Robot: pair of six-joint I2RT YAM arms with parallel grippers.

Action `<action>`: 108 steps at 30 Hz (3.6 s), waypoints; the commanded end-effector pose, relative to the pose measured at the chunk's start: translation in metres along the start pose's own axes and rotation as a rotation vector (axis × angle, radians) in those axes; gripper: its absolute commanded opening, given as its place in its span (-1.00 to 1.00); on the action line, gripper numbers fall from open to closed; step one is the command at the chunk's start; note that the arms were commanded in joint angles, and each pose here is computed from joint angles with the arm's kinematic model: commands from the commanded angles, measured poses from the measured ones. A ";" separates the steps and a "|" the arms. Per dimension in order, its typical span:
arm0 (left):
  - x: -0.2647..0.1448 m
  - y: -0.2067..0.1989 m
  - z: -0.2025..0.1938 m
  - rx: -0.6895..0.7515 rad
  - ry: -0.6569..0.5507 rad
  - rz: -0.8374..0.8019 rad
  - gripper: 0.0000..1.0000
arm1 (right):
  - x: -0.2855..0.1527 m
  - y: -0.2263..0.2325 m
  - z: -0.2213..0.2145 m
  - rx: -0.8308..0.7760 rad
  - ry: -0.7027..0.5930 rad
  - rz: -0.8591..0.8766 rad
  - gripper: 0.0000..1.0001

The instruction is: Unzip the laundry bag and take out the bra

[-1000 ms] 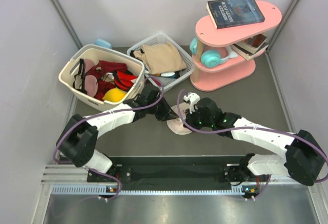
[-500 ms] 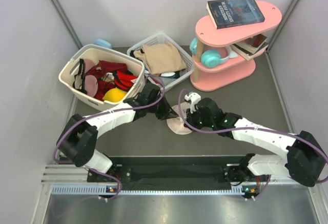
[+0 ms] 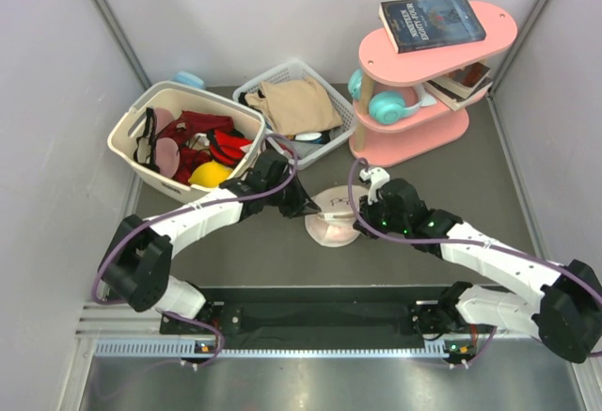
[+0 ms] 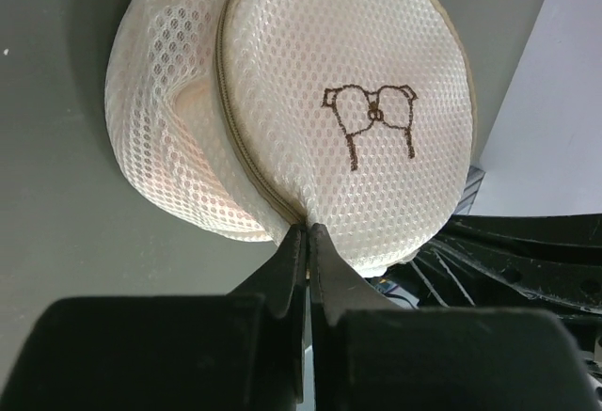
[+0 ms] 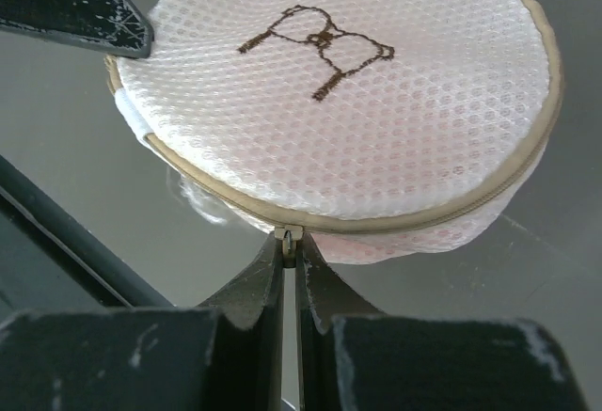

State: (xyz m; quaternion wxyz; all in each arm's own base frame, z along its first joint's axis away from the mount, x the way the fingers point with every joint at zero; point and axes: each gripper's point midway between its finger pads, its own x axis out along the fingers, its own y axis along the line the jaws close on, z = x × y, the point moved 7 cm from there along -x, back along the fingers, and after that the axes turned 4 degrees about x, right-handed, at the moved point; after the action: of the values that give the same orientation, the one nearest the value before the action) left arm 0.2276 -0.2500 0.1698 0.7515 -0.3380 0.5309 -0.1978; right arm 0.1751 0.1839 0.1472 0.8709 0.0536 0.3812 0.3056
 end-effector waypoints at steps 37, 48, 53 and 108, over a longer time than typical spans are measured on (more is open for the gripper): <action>-0.029 -0.014 0.011 -0.003 -0.144 0.034 0.47 | 0.053 0.089 0.035 -0.160 0.110 0.312 -1.00; 0.000 -0.009 0.013 -0.016 -0.076 0.040 -1.00 | 0.052 0.087 0.032 -0.171 0.122 0.293 -1.00; 0.000 -0.007 0.012 -0.008 -0.079 0.049 -1.00 | 0.053 0.083 0.027 -0.162 0.145 0.278 -1.00; -0.030 -0.007 0.027 -0.030 -0.113 0.005 0.54 | 0.064 0.075 0.045 -0.090 0.148 0.324 -1.00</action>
State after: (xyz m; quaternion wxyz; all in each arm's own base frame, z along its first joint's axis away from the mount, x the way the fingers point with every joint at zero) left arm 0.2393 -0.2223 0.1935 0.7802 -0.3331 0.5051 -0.1586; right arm 0.1985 0.2655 0.1457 0.7880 0.0555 0.4462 0.4206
